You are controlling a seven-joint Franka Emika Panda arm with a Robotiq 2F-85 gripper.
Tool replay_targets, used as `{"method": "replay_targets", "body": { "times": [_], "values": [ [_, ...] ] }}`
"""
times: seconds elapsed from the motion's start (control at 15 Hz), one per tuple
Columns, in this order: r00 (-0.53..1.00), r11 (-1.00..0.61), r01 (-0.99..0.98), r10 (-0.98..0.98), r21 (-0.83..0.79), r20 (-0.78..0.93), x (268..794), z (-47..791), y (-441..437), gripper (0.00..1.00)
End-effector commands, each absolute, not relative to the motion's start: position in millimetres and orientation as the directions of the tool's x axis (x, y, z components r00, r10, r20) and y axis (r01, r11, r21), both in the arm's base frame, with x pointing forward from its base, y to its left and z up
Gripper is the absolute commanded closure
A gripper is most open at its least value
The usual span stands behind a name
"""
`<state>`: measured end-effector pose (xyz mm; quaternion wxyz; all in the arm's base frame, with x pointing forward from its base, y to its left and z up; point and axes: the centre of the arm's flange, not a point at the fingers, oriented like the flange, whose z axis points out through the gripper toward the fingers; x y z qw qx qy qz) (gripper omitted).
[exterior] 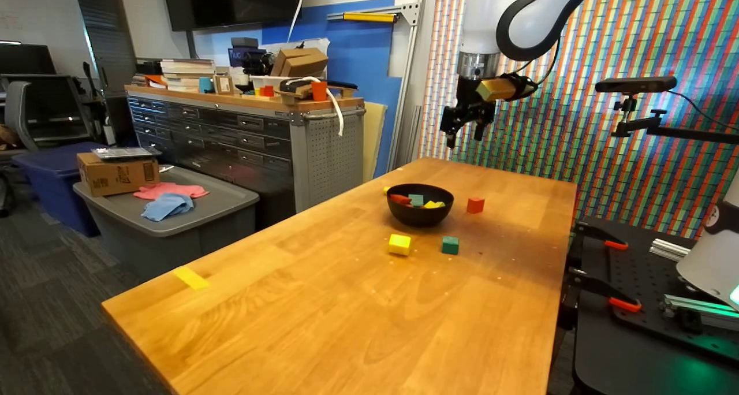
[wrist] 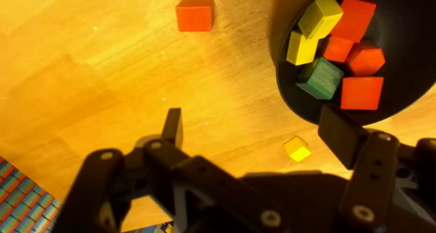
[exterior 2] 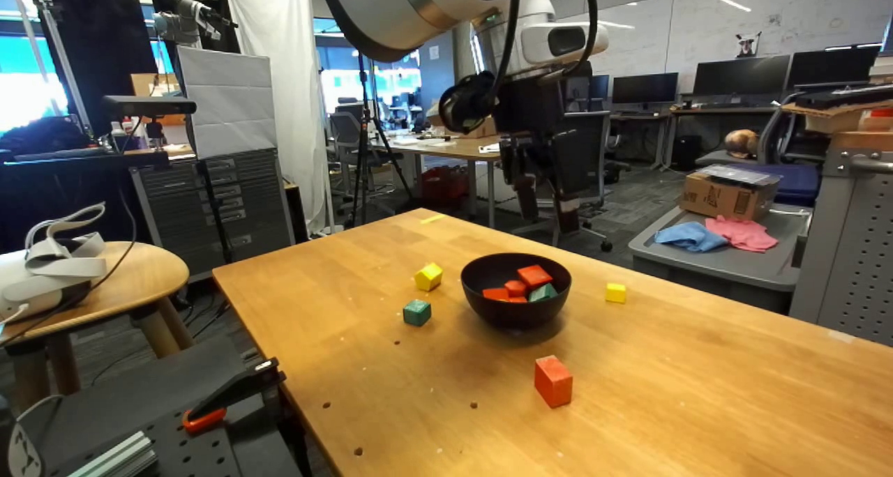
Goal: Take the blocks from the black bowl one at a time and place them on the table
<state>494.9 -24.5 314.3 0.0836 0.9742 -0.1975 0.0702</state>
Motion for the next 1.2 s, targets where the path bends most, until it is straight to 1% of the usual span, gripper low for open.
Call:
{"method": "replay_targets", "body": {
  "times": [0.0, 0.33, 0.47, 0.53, 0.73, 0.8, 0.93, 1.13],
  "values": [
    [0.956, -0.969, -0.225, -0.2, 0.101, 0.217, 501.4, 319.1, -3.0, 0.0],
    [0.976, -0.999, 0.024, 0.029, 0.026, 0.215, 528.6, 304.7, 32.0, 0.0],
    [0.972, -0.992, 0.126, 0.123, -0.005, 0.198, 530.9, 292.4, 38.2, 0.0],
    [0.98, -0.999, 0.035, 0.04, 0.029, 0.195, 514.6, 298.5, 42.7, 0.0],
    [0.978, -0.995, 0.096, 0.098, 0.015, 0.183, 519.5, 284.9, 51.0, 0.0],
    [0.969, -0.991, 0.114, 0.125, 0.065, 0.211, 519.6, 281.6, 49.5, 0.0],
    [0.963, -0.98, 0.175, 0.19, 0.091, 0.192, 524.1, 273.1, 48.8, 0.0],
    [0.966, -0.978, 0.205, 0.209, 0.045, 0.153, 531.2, 257.6, 50.6, 0.0]
  ]
}}
